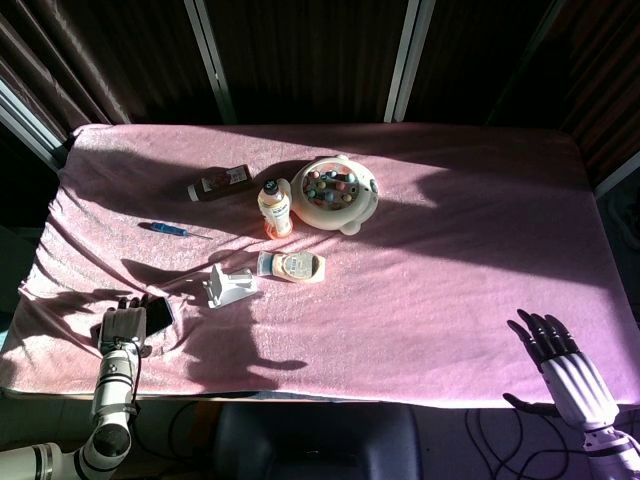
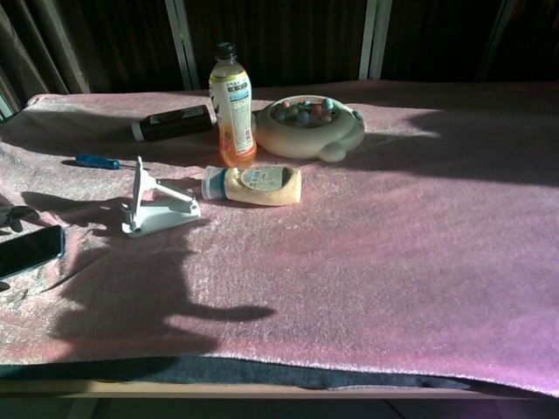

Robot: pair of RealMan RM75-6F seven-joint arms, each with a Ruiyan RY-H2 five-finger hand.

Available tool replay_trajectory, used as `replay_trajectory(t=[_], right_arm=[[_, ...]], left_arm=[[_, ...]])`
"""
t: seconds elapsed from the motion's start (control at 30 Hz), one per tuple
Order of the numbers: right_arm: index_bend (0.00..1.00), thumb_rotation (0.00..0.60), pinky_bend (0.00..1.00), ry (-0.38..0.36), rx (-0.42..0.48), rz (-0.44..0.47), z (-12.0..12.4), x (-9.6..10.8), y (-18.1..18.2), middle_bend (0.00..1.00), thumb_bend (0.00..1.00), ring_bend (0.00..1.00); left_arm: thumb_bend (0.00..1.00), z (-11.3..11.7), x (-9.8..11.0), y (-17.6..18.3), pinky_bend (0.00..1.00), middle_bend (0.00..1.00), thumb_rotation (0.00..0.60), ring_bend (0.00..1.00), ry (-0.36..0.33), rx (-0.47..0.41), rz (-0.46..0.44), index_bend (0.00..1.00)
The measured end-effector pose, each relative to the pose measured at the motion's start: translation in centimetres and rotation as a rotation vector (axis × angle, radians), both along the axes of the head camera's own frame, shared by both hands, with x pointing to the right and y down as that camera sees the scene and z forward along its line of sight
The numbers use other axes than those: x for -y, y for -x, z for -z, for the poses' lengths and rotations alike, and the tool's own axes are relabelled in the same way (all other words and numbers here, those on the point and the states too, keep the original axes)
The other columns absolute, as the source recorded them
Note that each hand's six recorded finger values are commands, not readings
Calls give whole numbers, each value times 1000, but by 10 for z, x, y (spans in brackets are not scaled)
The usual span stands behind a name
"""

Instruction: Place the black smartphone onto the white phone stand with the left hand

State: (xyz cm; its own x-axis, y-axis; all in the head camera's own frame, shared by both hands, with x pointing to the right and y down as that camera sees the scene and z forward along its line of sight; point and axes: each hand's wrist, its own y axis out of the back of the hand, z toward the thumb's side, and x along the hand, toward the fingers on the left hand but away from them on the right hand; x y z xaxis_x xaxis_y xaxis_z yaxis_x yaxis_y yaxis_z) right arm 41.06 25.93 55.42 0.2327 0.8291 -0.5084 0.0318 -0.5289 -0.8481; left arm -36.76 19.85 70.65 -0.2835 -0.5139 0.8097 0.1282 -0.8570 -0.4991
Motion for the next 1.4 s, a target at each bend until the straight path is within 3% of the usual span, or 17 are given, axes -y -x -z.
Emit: replay_trajectory(t=[0.5,0.77,1.23,1.4], right_arm=[[0,600,0,-1,0,-3,-1,0,-1,0,238,0],[0,600,0,11,-9,3,-3,-1,0,0,238,0],[0,600,0,16,-14,0,-3,-1,-1,0,238,0],[0,600,0,19,-16,2,-4,-1,0,0,239,0]], left_arm=[[240,-8,7,8,245,199,600,103,32,-11,33,151],[245,-9,12,7,244,386,600,212,48,-30,31,254],[253,-14,15,14,247,438,600,254,88,-21,46,264],[256,-16,14,17,252,523,600,303,106,-28,54,298]])
